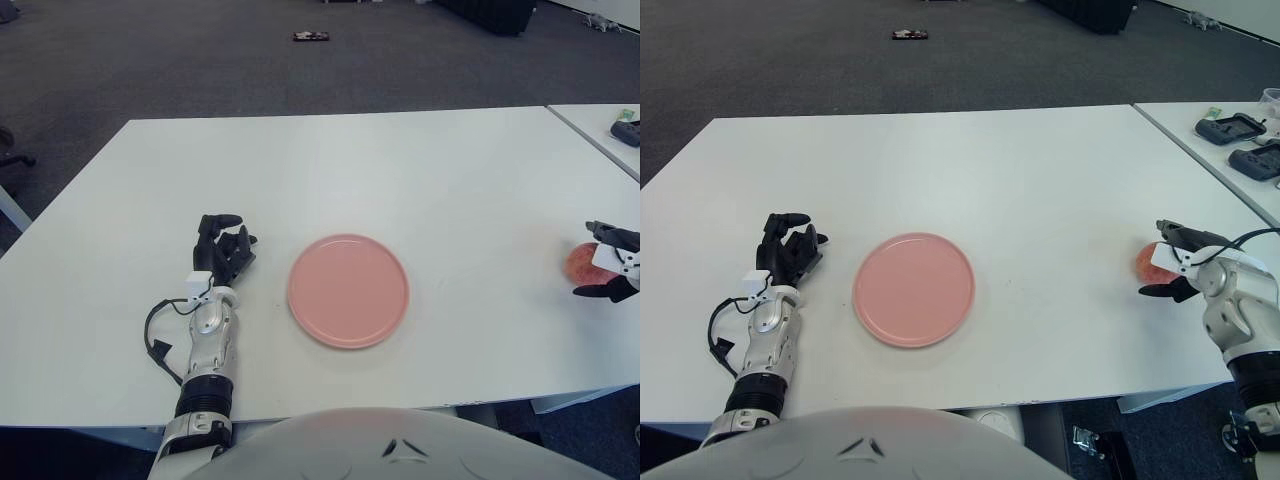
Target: Put the apple into the plate.
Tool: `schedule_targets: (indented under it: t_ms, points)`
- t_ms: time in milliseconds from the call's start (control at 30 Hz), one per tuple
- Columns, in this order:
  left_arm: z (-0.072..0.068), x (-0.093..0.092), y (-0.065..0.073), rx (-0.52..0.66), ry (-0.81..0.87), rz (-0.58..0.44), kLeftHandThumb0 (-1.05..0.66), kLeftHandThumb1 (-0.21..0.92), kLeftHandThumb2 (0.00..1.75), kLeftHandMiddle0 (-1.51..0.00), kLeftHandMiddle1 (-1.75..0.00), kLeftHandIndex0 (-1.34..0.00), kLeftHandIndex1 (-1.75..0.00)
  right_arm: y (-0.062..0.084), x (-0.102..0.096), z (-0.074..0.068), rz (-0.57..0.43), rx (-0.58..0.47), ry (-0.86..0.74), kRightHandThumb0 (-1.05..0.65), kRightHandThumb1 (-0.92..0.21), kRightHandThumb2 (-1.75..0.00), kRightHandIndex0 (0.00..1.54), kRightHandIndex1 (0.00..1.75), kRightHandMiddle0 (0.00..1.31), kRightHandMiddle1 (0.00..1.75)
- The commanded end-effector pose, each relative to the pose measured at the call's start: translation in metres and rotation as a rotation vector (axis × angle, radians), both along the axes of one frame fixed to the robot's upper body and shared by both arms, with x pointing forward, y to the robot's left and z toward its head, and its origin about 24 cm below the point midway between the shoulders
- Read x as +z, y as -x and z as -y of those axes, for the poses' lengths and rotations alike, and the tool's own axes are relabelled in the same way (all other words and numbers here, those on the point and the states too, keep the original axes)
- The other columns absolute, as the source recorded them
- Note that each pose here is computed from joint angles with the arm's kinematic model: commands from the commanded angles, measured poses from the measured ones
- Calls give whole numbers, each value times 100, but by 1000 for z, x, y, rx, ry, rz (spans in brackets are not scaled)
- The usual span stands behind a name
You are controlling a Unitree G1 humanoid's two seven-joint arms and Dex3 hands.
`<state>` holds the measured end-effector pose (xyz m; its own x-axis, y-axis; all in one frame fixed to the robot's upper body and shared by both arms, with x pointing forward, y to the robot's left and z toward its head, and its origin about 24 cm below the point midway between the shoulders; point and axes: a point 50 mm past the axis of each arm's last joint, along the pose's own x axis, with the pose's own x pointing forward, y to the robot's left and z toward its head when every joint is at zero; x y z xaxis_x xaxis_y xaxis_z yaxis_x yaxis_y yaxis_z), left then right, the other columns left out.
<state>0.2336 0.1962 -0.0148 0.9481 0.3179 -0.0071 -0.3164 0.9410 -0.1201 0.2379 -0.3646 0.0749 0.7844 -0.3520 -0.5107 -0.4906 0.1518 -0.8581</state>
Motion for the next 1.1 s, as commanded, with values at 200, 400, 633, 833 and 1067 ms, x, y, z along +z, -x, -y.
schedule_targets:
  t_ms: [200, 400, 633, 833, 1067]
  points:
    - [1, -15, 9, 15, 13, -79, -37, 75, 77, -52, -150, -30, -175, -17, -11, -11, -28, 41, -6, -94, -61, -46, 0, 0, 0, 0]
    - [2, -13, 10, 14, 2, -62, -37, 75, 77, -52, -150, -30, -175, -26, -21, -14, -81, 47, 0, -97, -66, -43, 0, 0, 0, 0]
    - [2, -12, 11, 18, 6, -68, -37, 75, 76, -51, -149, -29, -175, -39, -47, -21, -133, 38, 7, -102, -72, -38, 0, 0, 0, 0]
    - [2, -12, 11, 21, 3, -69, -37, 75, 76, -50, -148, -29, -175, -46, -60, -25, -164, 57, 16, -105, -74, -37, 0, 0, 0, 0]
    - [2, -11, 12, 21, 11, -62, -37, 75, 77, -50, -148, -30, -175, -49, -66, -28, -117, 80, 9, -94, -66, -47, 0, 0, 0, 0]
